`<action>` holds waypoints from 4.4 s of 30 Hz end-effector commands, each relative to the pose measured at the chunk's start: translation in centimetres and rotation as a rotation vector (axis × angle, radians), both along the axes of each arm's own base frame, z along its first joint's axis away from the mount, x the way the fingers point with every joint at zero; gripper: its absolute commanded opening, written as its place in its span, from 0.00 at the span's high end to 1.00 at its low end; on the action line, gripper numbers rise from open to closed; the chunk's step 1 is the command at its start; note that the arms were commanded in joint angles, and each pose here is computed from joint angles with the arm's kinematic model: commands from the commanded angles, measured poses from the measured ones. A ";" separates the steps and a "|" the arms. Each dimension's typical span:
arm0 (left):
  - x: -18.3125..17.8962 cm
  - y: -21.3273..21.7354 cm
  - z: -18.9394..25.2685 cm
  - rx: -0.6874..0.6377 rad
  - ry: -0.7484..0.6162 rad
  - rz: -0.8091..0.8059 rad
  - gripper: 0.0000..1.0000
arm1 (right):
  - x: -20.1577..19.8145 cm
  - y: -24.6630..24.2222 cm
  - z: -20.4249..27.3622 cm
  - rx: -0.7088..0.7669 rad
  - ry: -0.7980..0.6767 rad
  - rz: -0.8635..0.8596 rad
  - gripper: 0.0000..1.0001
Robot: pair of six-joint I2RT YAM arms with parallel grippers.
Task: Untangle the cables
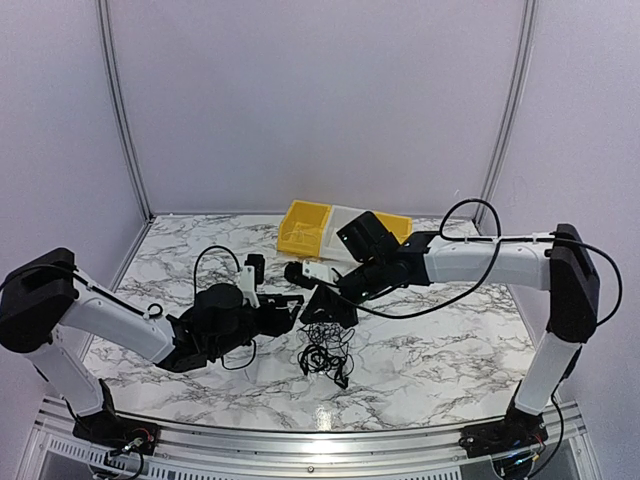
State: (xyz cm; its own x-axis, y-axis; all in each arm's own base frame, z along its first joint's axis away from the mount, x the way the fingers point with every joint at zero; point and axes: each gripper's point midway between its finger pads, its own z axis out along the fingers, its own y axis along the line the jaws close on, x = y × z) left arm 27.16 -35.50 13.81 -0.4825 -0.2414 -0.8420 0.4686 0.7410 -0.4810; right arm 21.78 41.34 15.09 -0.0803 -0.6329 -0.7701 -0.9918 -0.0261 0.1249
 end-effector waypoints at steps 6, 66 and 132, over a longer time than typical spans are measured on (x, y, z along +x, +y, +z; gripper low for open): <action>-1.3 2.5 2.1 -0.014 -0.048 0.000 0.24 | 6.2 -2.5 1.0 0.027 -0.033 -0.213 1.00; 3.1 -12.4 -4.3 0.051 -0.099 -0.188 0.32 | 4.9 -10.7 46.6 0.715 -0.700 -0.223 1.00; -2.5 4.9 0.8 0.086 -0.138 0.045 0.26 | 30.1 -16.3 20.3 0.214 -0.540 -0.761 1.00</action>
State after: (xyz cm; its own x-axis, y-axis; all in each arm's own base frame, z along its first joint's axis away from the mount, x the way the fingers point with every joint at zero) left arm 24.37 -30.22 14.34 -0.3672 -0.1985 -0.9087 0.4905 0.7887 -0.3705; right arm 50.85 27.87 37.15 0.0379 -0.3812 -0.9237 -0.7031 0.6467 -0.2958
